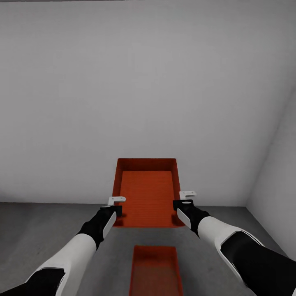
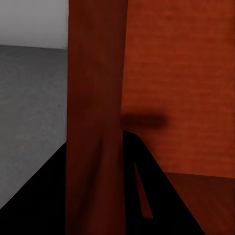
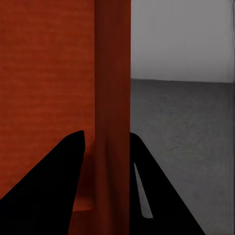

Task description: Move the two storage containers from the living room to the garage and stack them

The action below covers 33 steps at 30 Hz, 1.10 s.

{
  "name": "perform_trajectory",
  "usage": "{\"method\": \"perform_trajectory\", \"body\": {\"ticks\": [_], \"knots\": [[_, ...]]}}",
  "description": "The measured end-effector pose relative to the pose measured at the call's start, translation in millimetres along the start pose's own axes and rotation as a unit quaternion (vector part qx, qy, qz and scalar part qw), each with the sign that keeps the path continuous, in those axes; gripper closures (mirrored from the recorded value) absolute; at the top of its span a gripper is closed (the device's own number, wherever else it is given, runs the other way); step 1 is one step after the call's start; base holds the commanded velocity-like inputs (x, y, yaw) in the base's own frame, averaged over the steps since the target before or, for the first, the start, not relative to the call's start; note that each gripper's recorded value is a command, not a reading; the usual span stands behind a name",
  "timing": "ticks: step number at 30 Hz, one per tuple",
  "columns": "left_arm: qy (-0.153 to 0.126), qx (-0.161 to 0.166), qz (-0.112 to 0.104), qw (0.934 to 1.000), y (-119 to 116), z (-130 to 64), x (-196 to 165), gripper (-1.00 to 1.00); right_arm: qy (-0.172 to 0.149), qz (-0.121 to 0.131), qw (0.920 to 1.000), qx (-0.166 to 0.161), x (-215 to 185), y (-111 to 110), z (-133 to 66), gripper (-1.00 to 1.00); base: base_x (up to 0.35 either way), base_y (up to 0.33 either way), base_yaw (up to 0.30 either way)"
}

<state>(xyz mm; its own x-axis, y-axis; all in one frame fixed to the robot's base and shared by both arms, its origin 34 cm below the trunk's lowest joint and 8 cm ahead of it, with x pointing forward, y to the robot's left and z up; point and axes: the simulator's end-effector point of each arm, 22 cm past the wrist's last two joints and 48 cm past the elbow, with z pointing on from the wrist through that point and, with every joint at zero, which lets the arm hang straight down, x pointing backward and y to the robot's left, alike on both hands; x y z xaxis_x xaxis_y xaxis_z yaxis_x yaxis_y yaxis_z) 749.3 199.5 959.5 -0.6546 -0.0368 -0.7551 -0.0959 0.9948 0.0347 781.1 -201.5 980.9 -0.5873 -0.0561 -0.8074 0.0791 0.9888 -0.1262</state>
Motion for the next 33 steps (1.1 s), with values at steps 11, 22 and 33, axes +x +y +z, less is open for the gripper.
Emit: {"method": "perform_trajectory", "body": {"ticks": [11,22,33], "knots": [[0.0,0.0,-0.001,1.0,0.1,0.2,0.1,1.0,0.0,-0.001,1.0,0.0,-0.4,0.1,0.0,1.0,0.005,0.002,-0.238],[0.0,0.0,-0.001,1.0,0.2,0.3,0.7,1.0,0.0,-0.001,1.0,0.0,0.2,0.2,0.0,1.0,0.0,0.0,-0.106],[0.0,0.0,0.0,1.0,0.2,0.2,0.3,1.0,0.0,-0.001,1.0,0.0,0.0,0.3,0.0,1.0,0.0,0.0,-0.001]]}}
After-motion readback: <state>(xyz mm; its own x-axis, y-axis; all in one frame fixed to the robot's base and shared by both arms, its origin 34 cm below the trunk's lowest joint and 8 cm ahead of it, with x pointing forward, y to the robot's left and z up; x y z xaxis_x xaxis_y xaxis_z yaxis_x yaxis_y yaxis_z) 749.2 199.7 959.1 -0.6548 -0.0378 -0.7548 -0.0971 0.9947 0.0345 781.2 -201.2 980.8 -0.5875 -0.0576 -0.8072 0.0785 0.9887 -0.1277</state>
